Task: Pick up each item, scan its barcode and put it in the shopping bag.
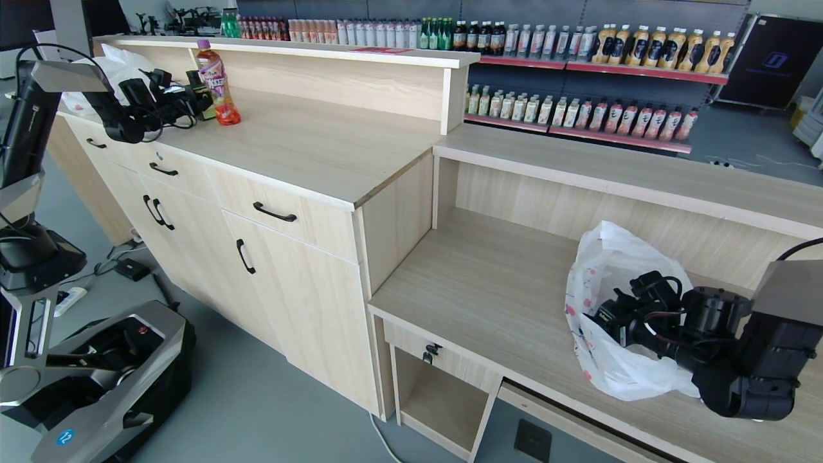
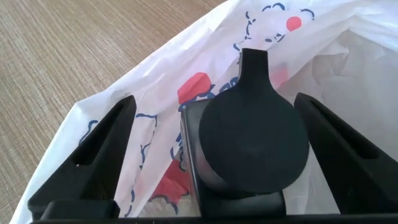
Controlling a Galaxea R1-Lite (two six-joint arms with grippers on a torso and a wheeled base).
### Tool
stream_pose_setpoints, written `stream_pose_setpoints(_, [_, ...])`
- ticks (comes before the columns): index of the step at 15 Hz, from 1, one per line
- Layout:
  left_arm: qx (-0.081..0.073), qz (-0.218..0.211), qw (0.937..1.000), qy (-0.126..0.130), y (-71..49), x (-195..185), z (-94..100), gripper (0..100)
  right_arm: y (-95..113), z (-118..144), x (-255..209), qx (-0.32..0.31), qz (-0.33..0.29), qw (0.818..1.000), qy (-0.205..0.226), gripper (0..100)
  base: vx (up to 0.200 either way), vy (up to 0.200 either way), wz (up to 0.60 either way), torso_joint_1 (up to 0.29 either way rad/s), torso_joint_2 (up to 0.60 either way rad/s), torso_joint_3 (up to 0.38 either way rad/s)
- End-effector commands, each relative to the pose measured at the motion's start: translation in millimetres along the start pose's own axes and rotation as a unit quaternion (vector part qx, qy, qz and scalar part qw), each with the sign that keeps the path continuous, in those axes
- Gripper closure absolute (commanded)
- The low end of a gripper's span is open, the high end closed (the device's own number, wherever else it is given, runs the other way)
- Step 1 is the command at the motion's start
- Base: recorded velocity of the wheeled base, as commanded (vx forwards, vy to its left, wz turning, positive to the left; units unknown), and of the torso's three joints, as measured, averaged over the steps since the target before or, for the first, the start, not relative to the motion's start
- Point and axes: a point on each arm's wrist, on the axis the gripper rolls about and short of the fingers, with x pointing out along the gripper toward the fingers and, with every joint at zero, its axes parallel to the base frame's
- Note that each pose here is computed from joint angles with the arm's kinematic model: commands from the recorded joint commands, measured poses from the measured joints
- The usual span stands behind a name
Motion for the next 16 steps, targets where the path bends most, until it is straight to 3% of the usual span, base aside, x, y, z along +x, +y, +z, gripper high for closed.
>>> stream_pose_setpoints(1, [0.000,0.000,1.0000,0.000,0.0,0,-0.1,0,-2,15,-4,-0.005,-0.004,1.000,-0.016,0,0.000,0.000,0.00,0.000,0.00,0.000])
stream_pose_setpoints(5, [0.000,0.000,1.0000,0.000,0.0,0,-0.1,0,-10,87,-38,-0.032,-0.026,0.997,-0.071,0,0.000,0.000,0.00,0.000,0.00,0.000])
stream_pose_setpoints(7, [0.000,0.000,1.0000,0.000,0.0,0,-0.1,0,-21,111,-63,-0.042,-0.053,0.994,-0.088,0,0.000,0.000,0.00,0.000,0.00,0.000])
stream_pose_setpoints(10, [0.000,0.000,1.0000,0.000,0.0,0,-0.1,0,-32,132,-112,-0.049,-0.099,0.990,-0.090,0,0.000,0.000,0.00,0.000,0.00,0.000])
stream_pose_setpoints(13, [0.000,0.000,1.0000,0.000,0.0,0,-0.1,0,-24,144,-178,-0.095,-0.152,0.981,-0.071,0,0.000,0.000,0.00,0.000,0.00,0.000])
stream_pose_setpoints(16, [0.000,0.000,1.0000,0.000,0.0,0,-0.1,0,-26,163,-220,-0.147,-0.218,0.962,-0.070,0,0.000,0.000,-0.60,0.004,0.00,0.004])
